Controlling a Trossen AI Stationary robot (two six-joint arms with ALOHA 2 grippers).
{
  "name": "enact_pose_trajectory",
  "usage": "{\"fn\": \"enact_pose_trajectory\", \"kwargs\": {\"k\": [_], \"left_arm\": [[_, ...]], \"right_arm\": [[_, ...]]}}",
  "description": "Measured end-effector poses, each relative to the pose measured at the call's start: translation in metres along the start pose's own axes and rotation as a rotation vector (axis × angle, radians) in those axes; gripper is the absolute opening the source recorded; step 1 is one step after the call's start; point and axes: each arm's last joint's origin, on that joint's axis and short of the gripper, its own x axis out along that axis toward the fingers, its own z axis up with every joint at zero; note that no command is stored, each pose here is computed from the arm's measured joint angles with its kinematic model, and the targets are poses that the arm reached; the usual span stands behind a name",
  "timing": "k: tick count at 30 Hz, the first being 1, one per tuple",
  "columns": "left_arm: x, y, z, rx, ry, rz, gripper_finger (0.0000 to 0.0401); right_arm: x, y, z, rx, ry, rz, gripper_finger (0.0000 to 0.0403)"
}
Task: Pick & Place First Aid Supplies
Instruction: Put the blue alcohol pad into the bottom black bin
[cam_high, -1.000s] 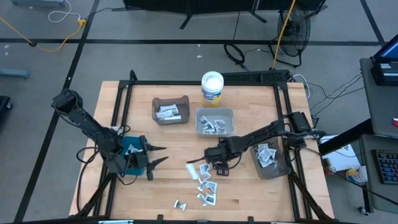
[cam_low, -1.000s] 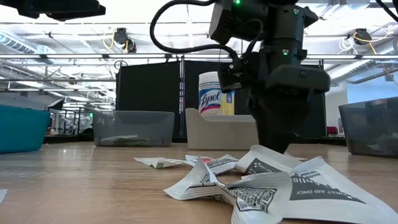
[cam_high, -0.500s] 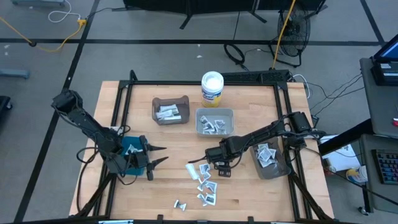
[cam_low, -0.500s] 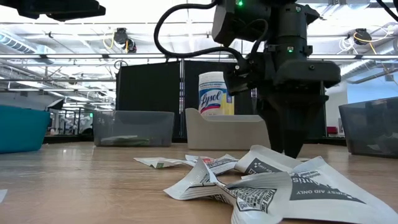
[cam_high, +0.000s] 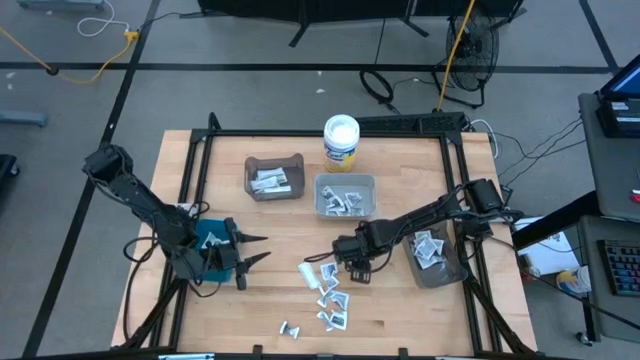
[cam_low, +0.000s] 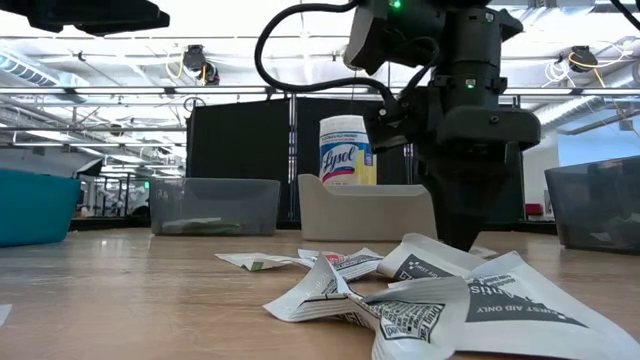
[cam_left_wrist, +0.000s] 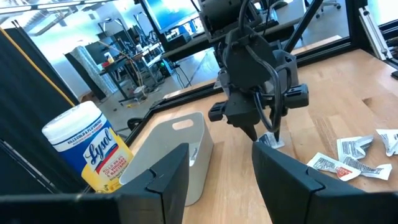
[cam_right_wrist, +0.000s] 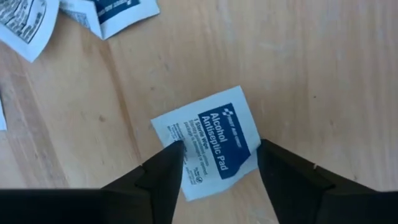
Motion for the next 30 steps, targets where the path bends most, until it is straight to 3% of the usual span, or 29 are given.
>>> {"fn": "enact_pose_trajectory", "kwargs": {"k": [13, 30], "left_arm": [[0.0000, 0.0000, 0.0000, 0.000, 0.000, 0.000, 0.0182], [0.0000, 0.0000, 0.0000, 0.000, 0.000, 0.000, 0.0182]], "right_arm": [[0.0048, -0.0020, -0.0040, 0.039, 0.016, -0.011, 0.0137], [0.0034, -0.0006, -0.0048, -0.003, 0.012, -0.009, 0.0108]]}}
